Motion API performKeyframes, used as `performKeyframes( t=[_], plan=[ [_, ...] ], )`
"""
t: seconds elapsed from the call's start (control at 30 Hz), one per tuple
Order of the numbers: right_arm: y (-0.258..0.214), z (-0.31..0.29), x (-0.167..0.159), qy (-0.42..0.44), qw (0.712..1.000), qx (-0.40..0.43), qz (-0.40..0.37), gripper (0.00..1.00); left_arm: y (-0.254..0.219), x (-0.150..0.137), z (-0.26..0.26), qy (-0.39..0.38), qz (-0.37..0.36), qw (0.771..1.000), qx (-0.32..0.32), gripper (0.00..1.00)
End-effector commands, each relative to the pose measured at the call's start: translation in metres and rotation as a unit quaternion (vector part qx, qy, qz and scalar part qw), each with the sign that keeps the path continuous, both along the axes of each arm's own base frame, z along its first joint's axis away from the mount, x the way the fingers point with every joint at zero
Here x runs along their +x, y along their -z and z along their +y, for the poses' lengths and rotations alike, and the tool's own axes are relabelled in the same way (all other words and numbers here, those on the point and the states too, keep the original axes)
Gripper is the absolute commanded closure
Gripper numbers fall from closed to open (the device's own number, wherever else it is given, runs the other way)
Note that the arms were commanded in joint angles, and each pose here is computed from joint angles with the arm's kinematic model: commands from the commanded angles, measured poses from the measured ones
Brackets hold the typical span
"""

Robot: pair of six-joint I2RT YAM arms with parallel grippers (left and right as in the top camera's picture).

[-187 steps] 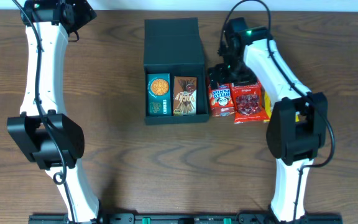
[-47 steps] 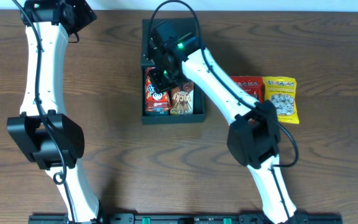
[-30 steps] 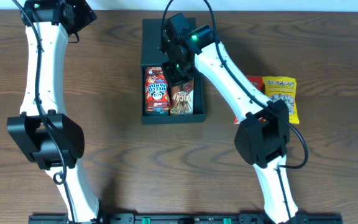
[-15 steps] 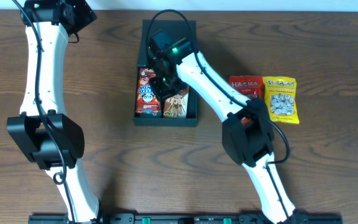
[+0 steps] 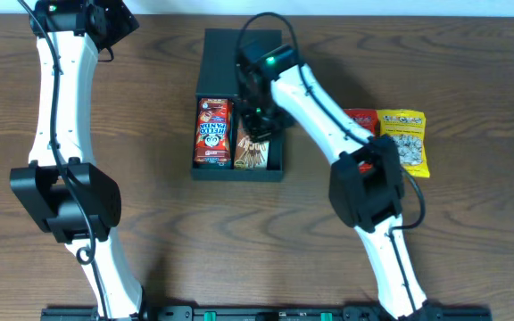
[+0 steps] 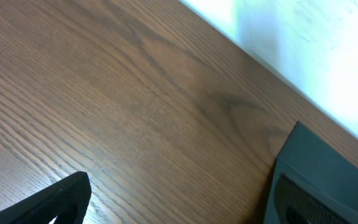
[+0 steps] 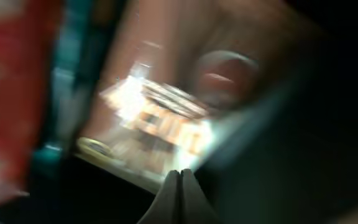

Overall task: Pack container
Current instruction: 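Push the boxes inside the black box down with the right gripper, then withdraw the right gripper up and to the right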

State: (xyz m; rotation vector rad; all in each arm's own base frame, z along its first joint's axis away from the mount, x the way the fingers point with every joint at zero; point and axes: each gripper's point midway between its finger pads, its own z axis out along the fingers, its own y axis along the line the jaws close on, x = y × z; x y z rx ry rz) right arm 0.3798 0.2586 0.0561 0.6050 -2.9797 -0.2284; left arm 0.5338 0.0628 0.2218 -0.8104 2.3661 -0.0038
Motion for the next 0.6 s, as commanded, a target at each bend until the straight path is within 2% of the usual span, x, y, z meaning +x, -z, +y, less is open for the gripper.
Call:
performKeyframes(
  t=[0.0,0.4,0.57],
  plan=[
    [-0.005,-0.022,0.01,-0.019,0.999,-0.04,-0.027,0.98,0.001,-0.002,0.005,-0.012,0.004,1.0,0.003,0.05],
    [-0.007,-0.029,0.013,-0.053,0.996,-0.053,-0.037,0.99,0.001,-0.002,0.005,-0.012,0.003,1.0,0.004,0.05],
    [-0.053,-0.018,0.019,-0.044,0.996,0.001,-0.073,0.98,0.001,-0.002,0.005,-0.012,0.003,1.0,0.004,0.05]
  ],
)
